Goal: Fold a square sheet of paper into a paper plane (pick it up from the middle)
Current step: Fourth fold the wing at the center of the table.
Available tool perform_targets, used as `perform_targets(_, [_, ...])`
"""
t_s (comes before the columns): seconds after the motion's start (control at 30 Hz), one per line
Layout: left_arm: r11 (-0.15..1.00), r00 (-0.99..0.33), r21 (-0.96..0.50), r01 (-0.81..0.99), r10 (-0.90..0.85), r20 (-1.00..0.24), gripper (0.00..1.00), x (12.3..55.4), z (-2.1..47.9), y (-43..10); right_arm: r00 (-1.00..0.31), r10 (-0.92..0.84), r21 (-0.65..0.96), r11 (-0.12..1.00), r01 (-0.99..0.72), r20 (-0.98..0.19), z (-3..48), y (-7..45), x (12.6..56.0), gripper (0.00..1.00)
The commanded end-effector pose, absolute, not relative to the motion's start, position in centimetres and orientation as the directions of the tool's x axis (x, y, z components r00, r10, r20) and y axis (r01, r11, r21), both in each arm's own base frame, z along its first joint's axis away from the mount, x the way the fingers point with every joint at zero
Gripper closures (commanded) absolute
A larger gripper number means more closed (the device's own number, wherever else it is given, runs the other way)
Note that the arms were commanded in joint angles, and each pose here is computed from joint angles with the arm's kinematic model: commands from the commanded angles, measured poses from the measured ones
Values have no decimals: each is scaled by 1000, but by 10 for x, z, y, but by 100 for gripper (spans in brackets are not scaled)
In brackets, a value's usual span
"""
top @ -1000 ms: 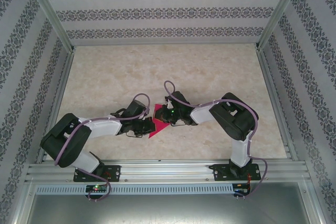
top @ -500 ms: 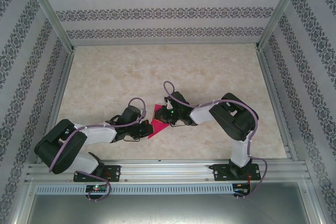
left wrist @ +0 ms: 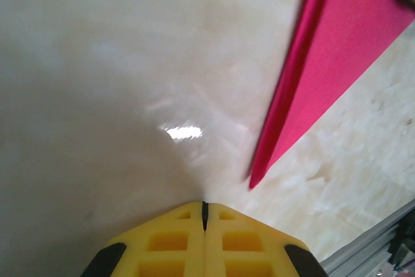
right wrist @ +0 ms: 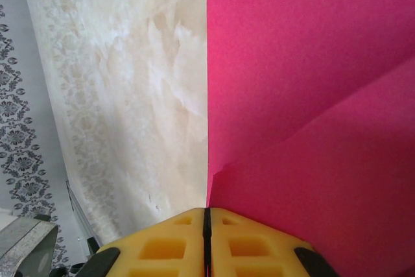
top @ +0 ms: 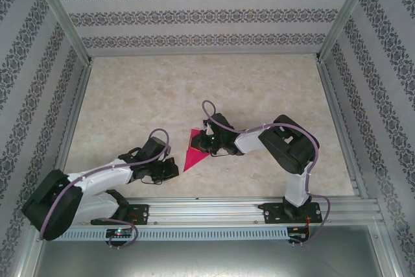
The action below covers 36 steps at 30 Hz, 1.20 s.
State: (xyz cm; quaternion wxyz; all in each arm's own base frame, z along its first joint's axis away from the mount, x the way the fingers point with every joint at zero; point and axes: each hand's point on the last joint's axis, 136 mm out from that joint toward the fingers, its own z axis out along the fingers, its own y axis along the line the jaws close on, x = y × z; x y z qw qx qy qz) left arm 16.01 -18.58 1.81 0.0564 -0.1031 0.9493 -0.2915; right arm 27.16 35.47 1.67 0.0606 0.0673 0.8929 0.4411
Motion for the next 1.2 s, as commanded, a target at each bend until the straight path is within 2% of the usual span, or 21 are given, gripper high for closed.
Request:
perform_targets(0.0, [832,-973,-539,-130,-212,-93,92,160,36,-180,-966,259,592,775,222,23,-54,303,250,89])
perform_targets(0.2, [704,-966,-710,-23,-199,-166,91,196,73,-227,-961,277,588,773,240,28,-55,302,248,89])
perform_targets(0.4, [693,-975,-719,-47,-187,-117,91,207,48,-242,-961,275,584,775,241,32,-56,302,246,89])
perform_targets(0.53, [735,-982,-668,-118,-188,-33,94,189,19,-231,-961,273,580,778,241,33,-56,301,246,89])
perform_targets(0.73, [854,-971,-465,-232,-228,67,94,137,-18,-174,-960,277,574,780,248,38,-59,300,245,89])
perform_targets(0.9, [849,-965,-478,-223,-261,-13,91,137,4,-162,-959,281,578,777,249,36,-58,301,245,89])
perform_targets(1.07, [793,-953,-601,-97,-248,-174,88,172,60,-185,-928,372,578,750,322,35,-54,296,240,89])
perform_targets(1.17, [752,-945,-658,-32,-238,-226,88,197,84,-208,-905,423,585,724,366,43,-55,298,234,89])
